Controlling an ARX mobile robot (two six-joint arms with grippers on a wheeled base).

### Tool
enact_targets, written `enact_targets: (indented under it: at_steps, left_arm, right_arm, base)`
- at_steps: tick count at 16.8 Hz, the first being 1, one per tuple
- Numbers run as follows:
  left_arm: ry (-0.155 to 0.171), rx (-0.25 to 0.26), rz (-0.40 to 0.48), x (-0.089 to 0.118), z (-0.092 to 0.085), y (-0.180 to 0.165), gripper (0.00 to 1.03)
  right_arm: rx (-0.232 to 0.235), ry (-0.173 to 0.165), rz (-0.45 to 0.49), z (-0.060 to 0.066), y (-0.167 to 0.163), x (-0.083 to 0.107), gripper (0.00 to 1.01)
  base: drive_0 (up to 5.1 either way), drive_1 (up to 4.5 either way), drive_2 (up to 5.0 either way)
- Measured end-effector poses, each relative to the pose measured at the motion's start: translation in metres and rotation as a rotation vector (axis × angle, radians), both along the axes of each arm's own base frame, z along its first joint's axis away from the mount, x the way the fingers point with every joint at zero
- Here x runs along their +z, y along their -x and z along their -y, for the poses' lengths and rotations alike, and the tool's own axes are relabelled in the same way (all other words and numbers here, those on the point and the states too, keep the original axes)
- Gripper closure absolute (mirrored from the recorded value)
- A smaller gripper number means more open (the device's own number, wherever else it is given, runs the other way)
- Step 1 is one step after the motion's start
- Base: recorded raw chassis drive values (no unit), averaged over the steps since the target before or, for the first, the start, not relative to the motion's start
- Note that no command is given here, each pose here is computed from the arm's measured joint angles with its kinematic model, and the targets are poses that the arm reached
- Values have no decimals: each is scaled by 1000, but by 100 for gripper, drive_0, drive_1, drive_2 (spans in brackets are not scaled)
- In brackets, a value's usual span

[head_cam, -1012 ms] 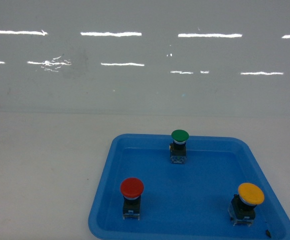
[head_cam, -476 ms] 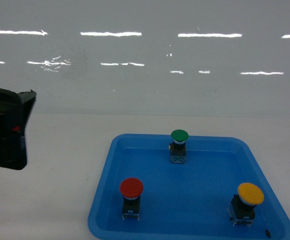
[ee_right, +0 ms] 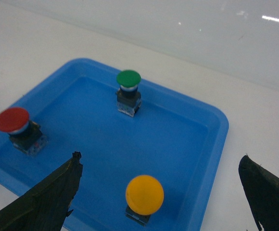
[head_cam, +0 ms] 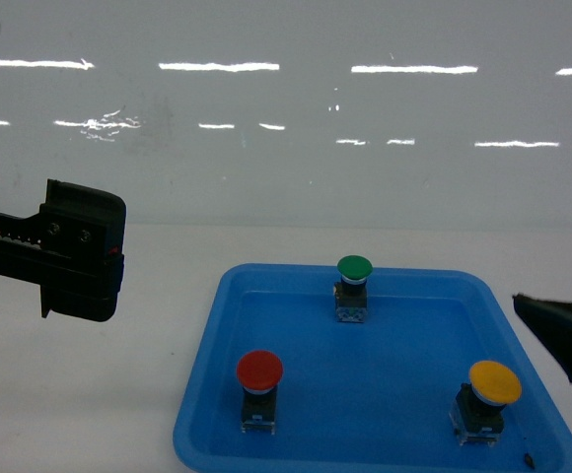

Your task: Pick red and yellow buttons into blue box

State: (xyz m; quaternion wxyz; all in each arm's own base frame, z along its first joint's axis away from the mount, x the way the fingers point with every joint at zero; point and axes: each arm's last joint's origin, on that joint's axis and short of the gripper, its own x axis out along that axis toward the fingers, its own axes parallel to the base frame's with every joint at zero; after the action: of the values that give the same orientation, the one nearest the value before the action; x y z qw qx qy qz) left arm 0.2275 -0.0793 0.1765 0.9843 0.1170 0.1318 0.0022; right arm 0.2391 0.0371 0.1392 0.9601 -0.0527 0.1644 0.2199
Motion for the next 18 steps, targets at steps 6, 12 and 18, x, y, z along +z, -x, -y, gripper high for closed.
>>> enact_targets:
  at_steps: [6,12,18]
  left_arm:
    - [0,0,0,0,0,0,5]
    - [0,0,0,0,0,0,5]
    - [0,0,0,0,0,0,5]
  right_arm:
    - [139,102,-121,-20,-46,-30,3]
    - [176,138,-167,-25,-60,-39,3]
    - [233,231,-253,-27,-72,-70,3]
  base:
    - [0,0,0]
    - [0,0,0]
    - [0,0,0]
